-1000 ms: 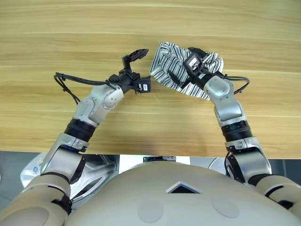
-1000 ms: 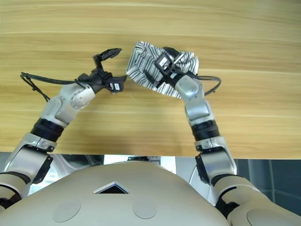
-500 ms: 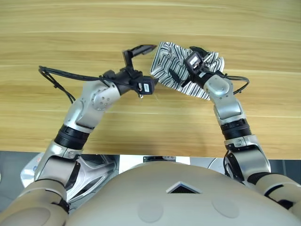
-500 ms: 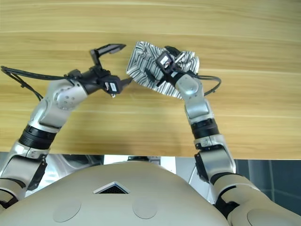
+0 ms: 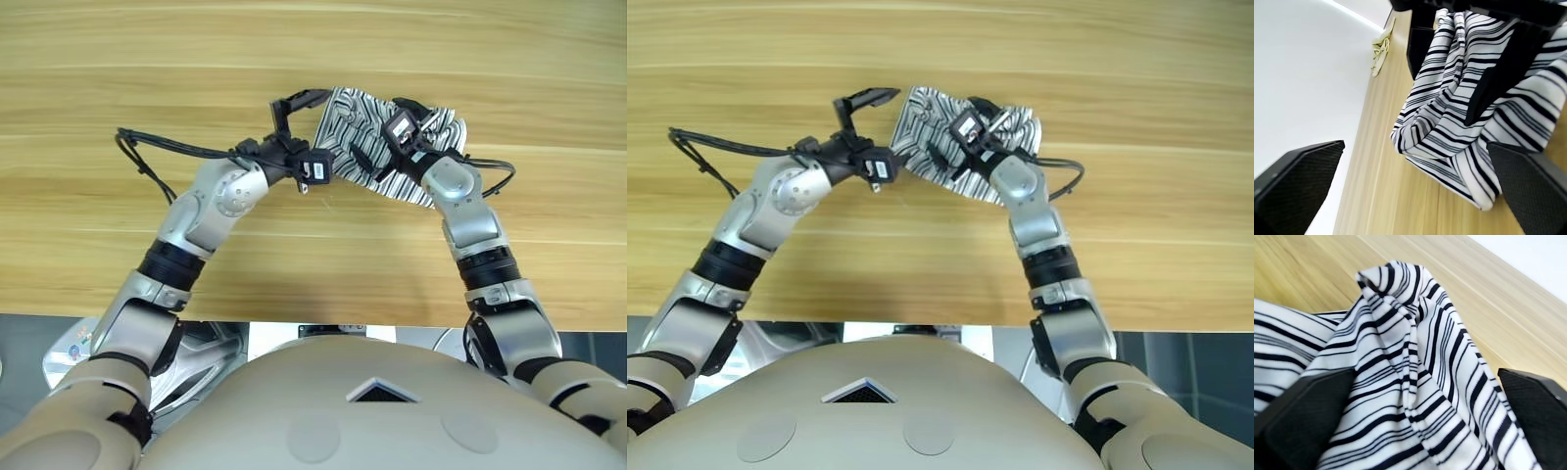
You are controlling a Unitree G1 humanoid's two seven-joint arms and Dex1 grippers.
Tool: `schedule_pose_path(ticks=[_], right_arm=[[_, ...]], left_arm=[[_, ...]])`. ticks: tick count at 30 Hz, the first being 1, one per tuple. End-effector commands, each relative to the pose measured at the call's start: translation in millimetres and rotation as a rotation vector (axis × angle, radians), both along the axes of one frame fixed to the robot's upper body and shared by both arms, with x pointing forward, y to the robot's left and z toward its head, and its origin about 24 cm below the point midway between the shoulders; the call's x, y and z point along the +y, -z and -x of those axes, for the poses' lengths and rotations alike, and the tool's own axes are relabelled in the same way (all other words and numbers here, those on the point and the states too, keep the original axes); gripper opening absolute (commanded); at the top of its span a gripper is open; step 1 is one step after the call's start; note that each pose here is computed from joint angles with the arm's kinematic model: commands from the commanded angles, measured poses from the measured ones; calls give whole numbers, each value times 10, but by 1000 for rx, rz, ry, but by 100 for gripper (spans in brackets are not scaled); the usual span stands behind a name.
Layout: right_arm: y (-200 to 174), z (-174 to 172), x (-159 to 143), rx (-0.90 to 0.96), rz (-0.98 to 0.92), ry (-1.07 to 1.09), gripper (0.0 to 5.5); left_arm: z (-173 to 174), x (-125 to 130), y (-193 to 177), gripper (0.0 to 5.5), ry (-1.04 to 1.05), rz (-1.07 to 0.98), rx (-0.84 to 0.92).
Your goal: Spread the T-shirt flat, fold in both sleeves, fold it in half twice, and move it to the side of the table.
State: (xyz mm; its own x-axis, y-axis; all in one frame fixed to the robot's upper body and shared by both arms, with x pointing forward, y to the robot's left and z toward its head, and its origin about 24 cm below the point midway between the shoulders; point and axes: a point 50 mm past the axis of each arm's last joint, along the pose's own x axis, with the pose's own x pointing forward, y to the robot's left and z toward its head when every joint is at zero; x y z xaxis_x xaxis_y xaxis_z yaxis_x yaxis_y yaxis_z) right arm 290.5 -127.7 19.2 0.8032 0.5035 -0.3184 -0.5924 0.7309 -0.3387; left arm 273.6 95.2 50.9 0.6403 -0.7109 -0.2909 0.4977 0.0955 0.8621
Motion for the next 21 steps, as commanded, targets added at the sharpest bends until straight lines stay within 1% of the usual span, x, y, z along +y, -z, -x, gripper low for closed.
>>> schedule_pose_path(ticks=[1, 5, 11, 17, 21], right_arm=[[-10, -19, 68, -5, 1, -15, 538], [1, -9, 94, -2, -2, -19, 538], [-27, -10, 130, -12, -19, -29, 538], [-222, -5, 164, -68, -96, -61, 538], [-235, -44, 176, -70, -88, -56, 538]], left_arm=[[-77, -46, 82, 540, -1, -16, -1], [-134, -54, 152, 540, -21, -9, -10], [-183, 2, 260, 540, -57, -56, -54], [-177, 4, 329, 540, -58, -76, -64], [-175, -5, 349, 540, -56, -76, -63]])
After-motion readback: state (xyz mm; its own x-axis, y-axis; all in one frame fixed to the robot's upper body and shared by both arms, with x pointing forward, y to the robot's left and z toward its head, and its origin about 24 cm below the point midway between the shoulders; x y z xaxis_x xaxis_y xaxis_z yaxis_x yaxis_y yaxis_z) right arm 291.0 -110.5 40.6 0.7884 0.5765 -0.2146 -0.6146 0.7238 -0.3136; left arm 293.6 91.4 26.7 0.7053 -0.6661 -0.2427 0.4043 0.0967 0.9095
